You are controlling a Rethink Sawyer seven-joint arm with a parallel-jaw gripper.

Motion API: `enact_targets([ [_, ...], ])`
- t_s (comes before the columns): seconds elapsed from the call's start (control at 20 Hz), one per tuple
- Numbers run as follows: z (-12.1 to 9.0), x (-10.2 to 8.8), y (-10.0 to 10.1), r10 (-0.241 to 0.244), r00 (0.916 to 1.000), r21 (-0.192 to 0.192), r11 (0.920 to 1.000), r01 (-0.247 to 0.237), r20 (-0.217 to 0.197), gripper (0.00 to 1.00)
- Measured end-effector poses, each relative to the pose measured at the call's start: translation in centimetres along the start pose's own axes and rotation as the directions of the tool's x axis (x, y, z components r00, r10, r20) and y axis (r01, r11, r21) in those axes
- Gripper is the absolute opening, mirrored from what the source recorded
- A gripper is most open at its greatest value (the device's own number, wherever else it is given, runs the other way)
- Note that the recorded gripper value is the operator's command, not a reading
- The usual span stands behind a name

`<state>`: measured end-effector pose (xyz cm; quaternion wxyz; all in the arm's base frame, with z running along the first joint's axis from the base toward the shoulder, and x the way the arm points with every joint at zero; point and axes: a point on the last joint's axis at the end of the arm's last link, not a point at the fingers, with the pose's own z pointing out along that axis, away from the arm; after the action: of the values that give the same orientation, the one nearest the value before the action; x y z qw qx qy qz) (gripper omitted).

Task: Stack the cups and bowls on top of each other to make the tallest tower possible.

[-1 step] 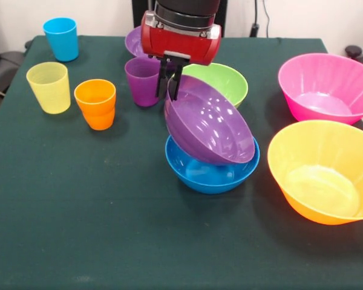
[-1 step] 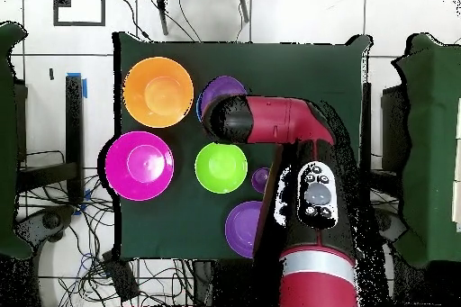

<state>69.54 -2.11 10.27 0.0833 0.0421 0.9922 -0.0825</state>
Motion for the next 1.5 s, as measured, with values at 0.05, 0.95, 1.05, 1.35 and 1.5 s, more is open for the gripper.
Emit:
enact_targets([
  [0.05, 0.0, 0.0, 0.0, 0.000, 1.0000, 0.001, 1.0000, 0.000, 0.002, 0.00],
  [0.95, -0.2, 1.4, 0.7, -0.047, 0.9989, 0.061, 0.9970, 0.047, 0.000, 0.00],
  [1.05, -0.1, 1.8, 0.8, -0.066, 0.9978, 0.079, 0.9947, 0.066, -0.004, 0.00],
  [1.35, 0.4, 3.0, 1.8, -0.126, 0.9918, 0.126, 0.9838, 0.128, -0.020, 0.00],
  [1.5, 0.6, 3.3, 2.3, -0.144, 0.9892, 0.144, 0.9787, 0.146, -0.026, 0.00],
])
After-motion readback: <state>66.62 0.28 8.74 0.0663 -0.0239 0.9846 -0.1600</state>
